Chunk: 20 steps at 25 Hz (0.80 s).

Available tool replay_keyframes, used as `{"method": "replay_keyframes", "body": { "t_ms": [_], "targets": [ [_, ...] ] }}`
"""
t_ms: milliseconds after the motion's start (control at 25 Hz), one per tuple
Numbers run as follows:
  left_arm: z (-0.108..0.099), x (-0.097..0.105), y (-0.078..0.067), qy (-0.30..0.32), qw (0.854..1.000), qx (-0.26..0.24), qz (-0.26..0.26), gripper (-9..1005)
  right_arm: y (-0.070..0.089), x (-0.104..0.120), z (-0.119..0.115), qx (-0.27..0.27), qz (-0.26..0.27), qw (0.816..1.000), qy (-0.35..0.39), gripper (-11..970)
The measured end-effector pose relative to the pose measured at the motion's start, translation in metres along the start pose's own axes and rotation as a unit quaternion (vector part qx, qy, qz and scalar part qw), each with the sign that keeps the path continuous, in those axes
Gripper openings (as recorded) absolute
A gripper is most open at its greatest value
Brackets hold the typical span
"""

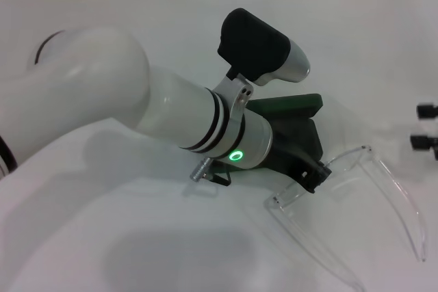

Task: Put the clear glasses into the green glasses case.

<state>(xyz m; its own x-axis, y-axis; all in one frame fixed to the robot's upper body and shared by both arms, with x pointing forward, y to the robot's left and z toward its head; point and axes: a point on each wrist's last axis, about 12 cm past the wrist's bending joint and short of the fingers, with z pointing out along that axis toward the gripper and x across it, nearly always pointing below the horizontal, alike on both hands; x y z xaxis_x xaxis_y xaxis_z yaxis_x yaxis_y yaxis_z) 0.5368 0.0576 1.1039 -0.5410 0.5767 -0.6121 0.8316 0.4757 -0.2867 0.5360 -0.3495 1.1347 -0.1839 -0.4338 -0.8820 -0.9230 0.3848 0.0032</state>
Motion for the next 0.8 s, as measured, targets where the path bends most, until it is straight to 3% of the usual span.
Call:
{"method": "replay_keyframes", "body": {
  "t_ms": [360,600,800],
  "targets": [
    [-0.002,-0.002,0.006,-0.012,1.000,-0.012,-0.006,84,0.002,-0.005,0.016,-0.014,-0.011,0.995,0.102,552],
    [-0.003,-0.003,0.009,-0.019,1.000,-0.017,-0.009,83,-0.010,-0.020,0.009,0.037,-0.004,0.991,0.126,552],
    [-0.003,-0.002,0.015,-0.019,0.999,-0.022,-0.019,83,-0.017,-0.033,0.024,0.024,0.003,0.982,0.188,552]
  ]
}}
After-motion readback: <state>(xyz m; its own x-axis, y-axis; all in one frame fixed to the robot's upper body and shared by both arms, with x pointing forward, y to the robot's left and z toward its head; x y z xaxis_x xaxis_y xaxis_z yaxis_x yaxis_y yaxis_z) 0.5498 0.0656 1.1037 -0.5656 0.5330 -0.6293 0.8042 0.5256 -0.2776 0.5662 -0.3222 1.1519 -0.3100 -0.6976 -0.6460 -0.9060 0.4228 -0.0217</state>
